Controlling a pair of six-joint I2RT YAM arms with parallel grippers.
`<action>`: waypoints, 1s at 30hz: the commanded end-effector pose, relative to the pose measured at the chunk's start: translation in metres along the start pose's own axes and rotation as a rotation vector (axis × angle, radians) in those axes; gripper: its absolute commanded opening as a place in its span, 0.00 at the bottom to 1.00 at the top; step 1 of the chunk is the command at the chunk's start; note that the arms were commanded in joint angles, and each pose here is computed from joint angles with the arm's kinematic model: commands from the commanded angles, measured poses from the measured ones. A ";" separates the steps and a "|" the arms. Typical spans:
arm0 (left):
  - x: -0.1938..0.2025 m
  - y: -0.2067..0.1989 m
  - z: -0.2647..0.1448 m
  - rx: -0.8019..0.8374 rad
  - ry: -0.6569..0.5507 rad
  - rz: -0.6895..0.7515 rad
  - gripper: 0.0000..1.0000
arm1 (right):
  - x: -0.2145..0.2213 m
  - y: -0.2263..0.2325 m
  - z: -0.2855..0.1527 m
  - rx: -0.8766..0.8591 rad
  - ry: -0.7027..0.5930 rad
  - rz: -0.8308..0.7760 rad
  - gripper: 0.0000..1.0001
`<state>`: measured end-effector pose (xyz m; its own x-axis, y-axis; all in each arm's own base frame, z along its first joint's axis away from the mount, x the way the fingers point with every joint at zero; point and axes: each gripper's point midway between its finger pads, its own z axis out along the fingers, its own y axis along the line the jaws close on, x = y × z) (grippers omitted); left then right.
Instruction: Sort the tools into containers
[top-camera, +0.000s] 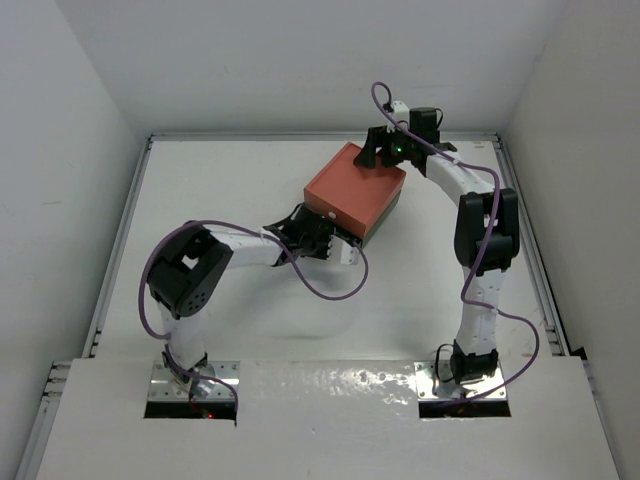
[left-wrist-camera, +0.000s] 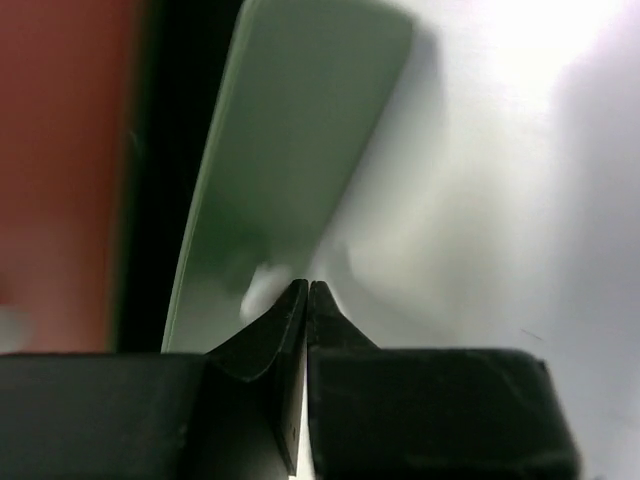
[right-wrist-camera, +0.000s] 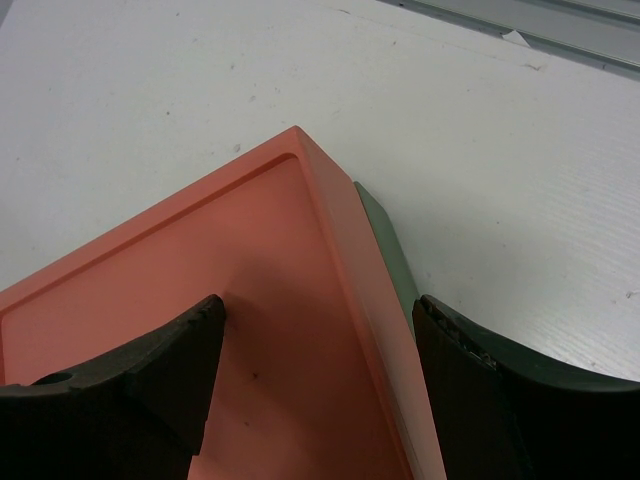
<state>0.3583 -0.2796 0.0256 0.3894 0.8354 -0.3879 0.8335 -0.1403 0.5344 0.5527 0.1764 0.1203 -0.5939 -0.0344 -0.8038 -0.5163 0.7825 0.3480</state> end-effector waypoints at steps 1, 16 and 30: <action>-0.030 0.091 -0.016 -0.403 -0.086 -0.010 0.03 | 0.031 -0.007 -0.003 0.040 0.091 0.009 0.73; -0.041 0.094 -0.019 -0.375 -0.123 -0.221 0.29 | 0.027 -0.005 -0.004 0.032 0.077 0.007 0.72; -0.060 0.221 -0.246 -0.827 -0.365 -0.950 0.58 | -0.065 -0.066 -0.058 0.290 -0.078 0.086 0.99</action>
<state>0.3901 -0.2727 0.2533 0.0135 0.5365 -0.8438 0.6407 0.6432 0.4193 0.5632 0.1449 0.1343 -0.6230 -0.0380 -0.7813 -0.4185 0.8601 0.2919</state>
